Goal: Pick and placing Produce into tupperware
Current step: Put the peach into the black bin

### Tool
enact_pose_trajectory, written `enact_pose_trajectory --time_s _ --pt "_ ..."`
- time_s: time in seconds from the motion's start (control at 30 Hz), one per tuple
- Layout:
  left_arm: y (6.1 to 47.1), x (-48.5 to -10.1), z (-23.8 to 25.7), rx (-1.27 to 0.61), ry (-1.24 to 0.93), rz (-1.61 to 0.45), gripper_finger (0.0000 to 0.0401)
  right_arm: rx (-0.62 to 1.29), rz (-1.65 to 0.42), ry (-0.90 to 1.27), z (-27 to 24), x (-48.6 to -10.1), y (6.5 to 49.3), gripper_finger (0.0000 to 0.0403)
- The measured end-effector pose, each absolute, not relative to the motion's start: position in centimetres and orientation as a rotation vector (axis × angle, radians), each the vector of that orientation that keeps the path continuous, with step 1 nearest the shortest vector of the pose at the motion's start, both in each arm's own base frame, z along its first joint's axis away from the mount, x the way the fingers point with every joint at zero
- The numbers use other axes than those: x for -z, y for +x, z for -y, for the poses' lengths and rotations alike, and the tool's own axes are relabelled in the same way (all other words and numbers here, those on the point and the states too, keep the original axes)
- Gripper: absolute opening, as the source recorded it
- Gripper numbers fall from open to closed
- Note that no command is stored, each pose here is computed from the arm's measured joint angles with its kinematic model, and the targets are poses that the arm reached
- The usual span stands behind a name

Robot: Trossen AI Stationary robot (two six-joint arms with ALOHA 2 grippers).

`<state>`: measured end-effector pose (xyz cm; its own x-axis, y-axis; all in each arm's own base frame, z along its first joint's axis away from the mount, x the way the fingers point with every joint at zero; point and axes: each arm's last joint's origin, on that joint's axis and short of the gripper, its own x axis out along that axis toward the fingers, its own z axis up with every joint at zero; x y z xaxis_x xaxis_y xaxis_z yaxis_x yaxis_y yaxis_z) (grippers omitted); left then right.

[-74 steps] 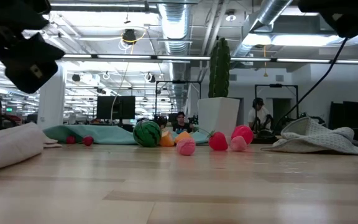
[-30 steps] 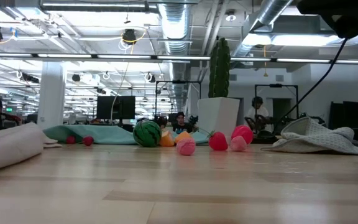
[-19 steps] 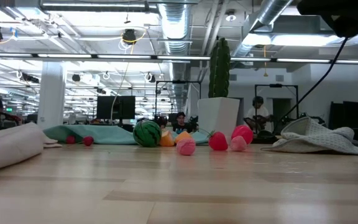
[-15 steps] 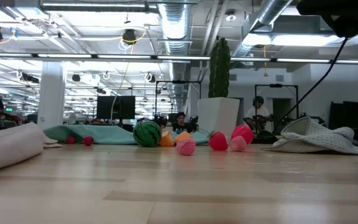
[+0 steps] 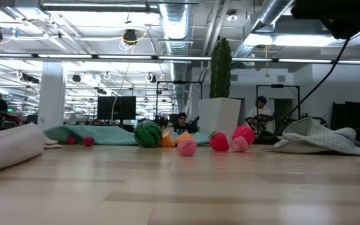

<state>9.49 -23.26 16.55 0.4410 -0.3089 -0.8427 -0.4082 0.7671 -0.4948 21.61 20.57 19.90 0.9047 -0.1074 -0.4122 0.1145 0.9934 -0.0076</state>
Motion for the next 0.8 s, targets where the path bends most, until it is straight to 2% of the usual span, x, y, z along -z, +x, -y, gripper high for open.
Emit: enact_pose_trajectory --time_s 0.1,0.33,0.6,0.8 --pt "9.31 -16.46 23.23 -0.021 -0.663 -1.195 0.0087 0.119 -0.425 0.018 -20.48 -19.89 21.7 0.0068" --pt "9.04 -16.13 22.66 -0.075 -0.626 -1.258 0.0073 0.119 -0.425 0.018 -20.48 -19.89 21.7 0.0068" --pt "8.96 -16.12 22.49 -0.184 -0.726 -1.193 0.0062 0.118 -0.426 0.018 -20.48 -19.89 21.7 0.0068" --pt "8.91 -16.1 22.49 -0.137 -0.658 -1.206 0.0068 0.118 -0.426 0.018 -20.48 -19.89 21.7 0.0068"
